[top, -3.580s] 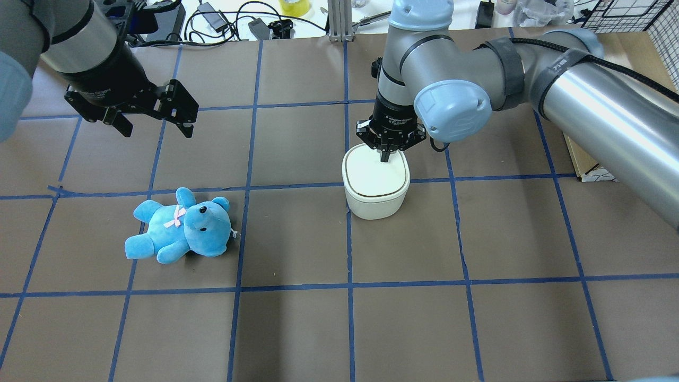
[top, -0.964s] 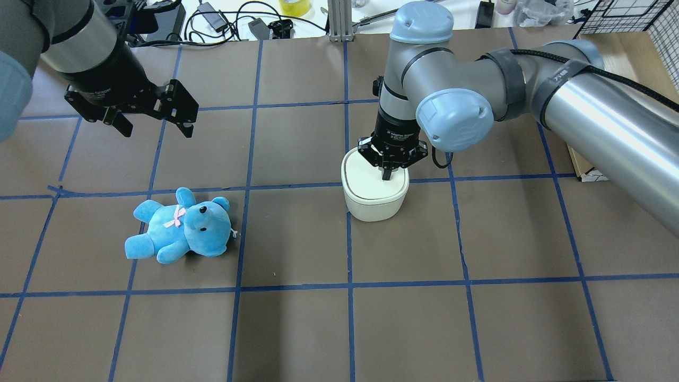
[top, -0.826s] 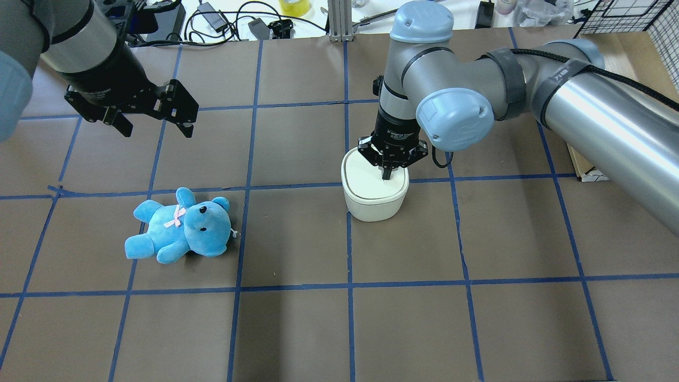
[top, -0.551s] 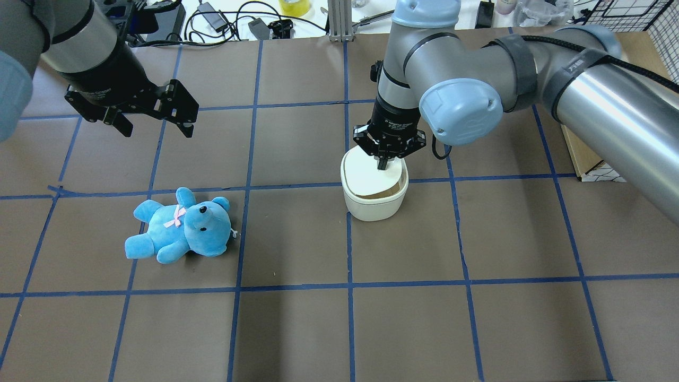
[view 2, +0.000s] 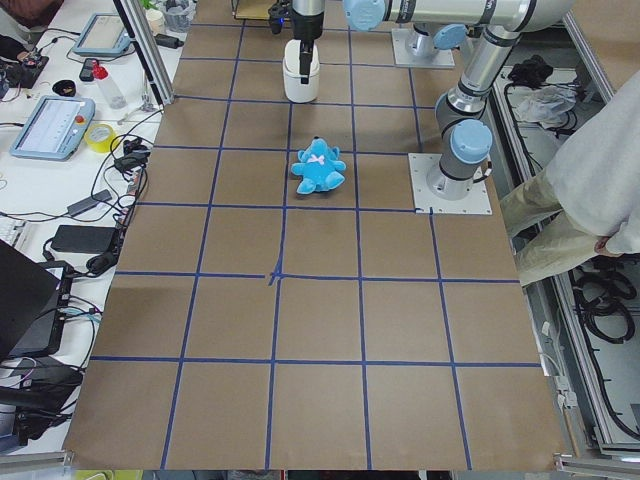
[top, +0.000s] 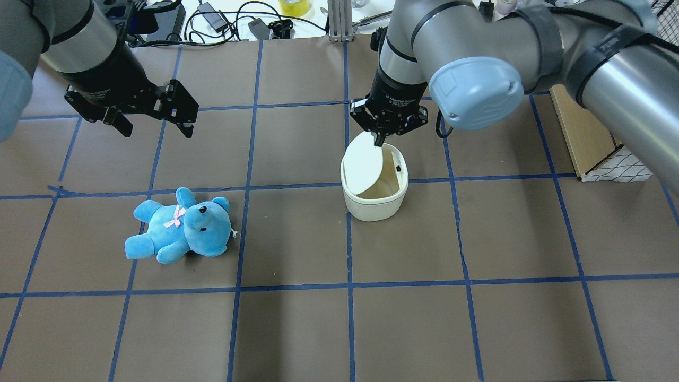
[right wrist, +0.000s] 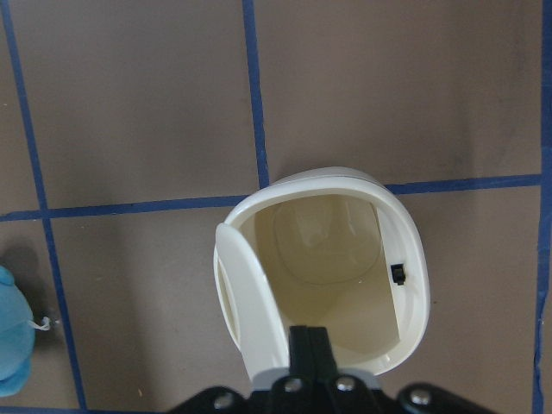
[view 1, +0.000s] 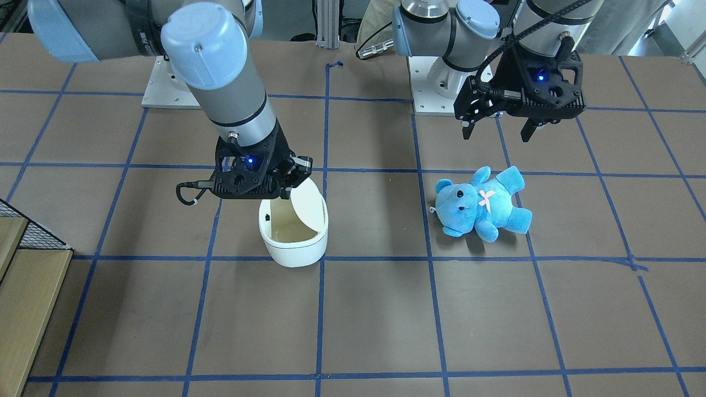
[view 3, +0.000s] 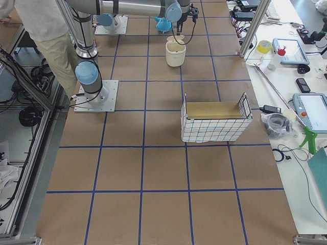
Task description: Open trash can with right arm
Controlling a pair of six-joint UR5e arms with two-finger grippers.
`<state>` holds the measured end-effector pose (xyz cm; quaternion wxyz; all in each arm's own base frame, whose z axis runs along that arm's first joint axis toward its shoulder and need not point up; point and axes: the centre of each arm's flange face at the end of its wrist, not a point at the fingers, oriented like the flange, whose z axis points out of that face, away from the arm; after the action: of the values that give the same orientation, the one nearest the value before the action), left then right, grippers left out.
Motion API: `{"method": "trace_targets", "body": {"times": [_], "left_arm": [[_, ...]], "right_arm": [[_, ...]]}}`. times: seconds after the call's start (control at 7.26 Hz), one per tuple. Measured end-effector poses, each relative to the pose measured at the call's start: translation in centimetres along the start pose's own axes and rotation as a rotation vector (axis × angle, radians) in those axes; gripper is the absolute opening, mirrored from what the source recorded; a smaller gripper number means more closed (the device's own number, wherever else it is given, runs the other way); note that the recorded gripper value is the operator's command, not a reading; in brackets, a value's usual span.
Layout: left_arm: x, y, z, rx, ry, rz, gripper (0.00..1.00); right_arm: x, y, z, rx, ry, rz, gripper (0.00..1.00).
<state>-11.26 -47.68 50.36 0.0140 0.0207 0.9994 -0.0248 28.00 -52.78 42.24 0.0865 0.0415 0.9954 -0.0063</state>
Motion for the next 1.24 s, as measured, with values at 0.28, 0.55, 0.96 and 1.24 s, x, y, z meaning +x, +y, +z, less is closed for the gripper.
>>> {"method": "trace_targets", "body": {"times": [0.28,0.55,0.96,1.24], "left_arm": [[0.0,0.0,0.0,0.000,0.000,0.000,1.00],[0.0,0.0,0.0,0.000,0.000,0.000,1.00],[0.0,0.0,0.0,0.000,0.000,0.000,1.00],[0.0,0.0,0.0,0.000,0.000,0.000,1.00]], "right_arm": [[-0.3,0.4,-5.4,0.071,0.005,0.009,0.64],[0.7,-0.2,-8.7,0.162,0.095,-0.091,0.87],[7.6,-4.1,-11.4,0.224,0.205,-0.287,0.89],[11.2,-5.4,-12.1,0.217,0.229,-0.337,0.87]]}}
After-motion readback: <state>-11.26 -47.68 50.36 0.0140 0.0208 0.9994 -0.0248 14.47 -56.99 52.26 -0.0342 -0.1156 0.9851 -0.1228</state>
